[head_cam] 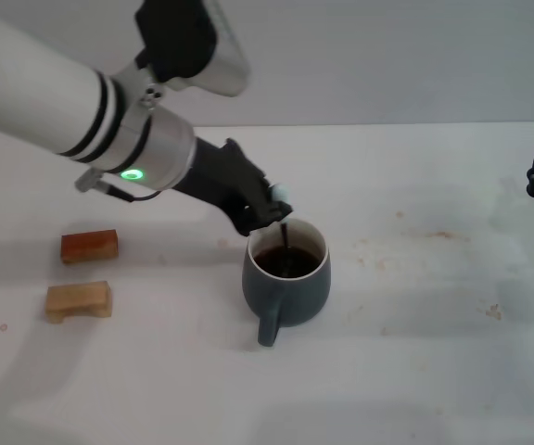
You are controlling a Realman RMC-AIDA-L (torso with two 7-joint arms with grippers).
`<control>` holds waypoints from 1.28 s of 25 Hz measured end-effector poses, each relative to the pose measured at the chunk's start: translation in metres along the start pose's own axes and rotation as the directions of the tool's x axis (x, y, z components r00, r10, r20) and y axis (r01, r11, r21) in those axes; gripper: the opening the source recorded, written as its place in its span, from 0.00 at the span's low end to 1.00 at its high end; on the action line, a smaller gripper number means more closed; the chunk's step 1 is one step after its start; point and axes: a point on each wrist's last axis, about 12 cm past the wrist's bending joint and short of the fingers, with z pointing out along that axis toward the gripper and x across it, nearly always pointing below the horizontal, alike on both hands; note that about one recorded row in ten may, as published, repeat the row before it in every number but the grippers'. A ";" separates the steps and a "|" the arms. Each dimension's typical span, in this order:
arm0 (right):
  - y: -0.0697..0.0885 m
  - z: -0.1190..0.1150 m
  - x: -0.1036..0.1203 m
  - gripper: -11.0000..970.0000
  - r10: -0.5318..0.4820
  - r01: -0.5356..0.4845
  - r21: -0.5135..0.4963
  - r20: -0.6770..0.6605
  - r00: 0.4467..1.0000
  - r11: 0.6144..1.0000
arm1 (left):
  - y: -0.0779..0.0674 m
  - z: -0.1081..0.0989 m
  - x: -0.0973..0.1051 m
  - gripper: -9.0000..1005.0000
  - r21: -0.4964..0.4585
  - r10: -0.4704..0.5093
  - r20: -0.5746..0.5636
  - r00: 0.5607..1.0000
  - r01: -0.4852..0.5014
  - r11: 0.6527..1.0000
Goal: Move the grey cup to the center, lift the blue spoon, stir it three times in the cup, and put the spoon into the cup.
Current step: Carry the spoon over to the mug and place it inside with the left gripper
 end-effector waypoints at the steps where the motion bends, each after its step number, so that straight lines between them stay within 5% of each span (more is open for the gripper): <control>1: 0.000 0.000 0.000 0.06 0.000 0.000 0.000 0.000 1.000 1.000 | 0.000 -0.001 0.002 0.15 -0.001 -0.007 -0.001 1.000 0.007 1.000; 12: -0.001 0.001 0.000 0.06 -0.004 0.004 -0.001 0.002 1.000 1.000 | -0.004 -0.010 0.022 0.15 0.003 -0.054 -0.017 0.998 0.054 0.999; 16: -0.001 0.002 -0.001 0.06 -0.006 0.006 -0.002 0.003 1.000 1.000 | -0.020 -0.018 0.027 0.15 0.003 -0.060 -0.017 0.998 0.060 0.998; 25: -0.001 0.003 -0.002 0.06 -0.007 0.007 -0.005 0.005 1.000 1.000 | -0.051 -0.013 0.004 0.15 0.036 0.011 0.002 1.000 -0.011 0.999; 32: 0.001 0.002 -0.001 0.06 -0.010 0.010 -0.011 0.004 1.000 1.000 | -0.045 -0.002 -0.011 0.18 0.008 0.030 0.037 0.999 -0.030 1.000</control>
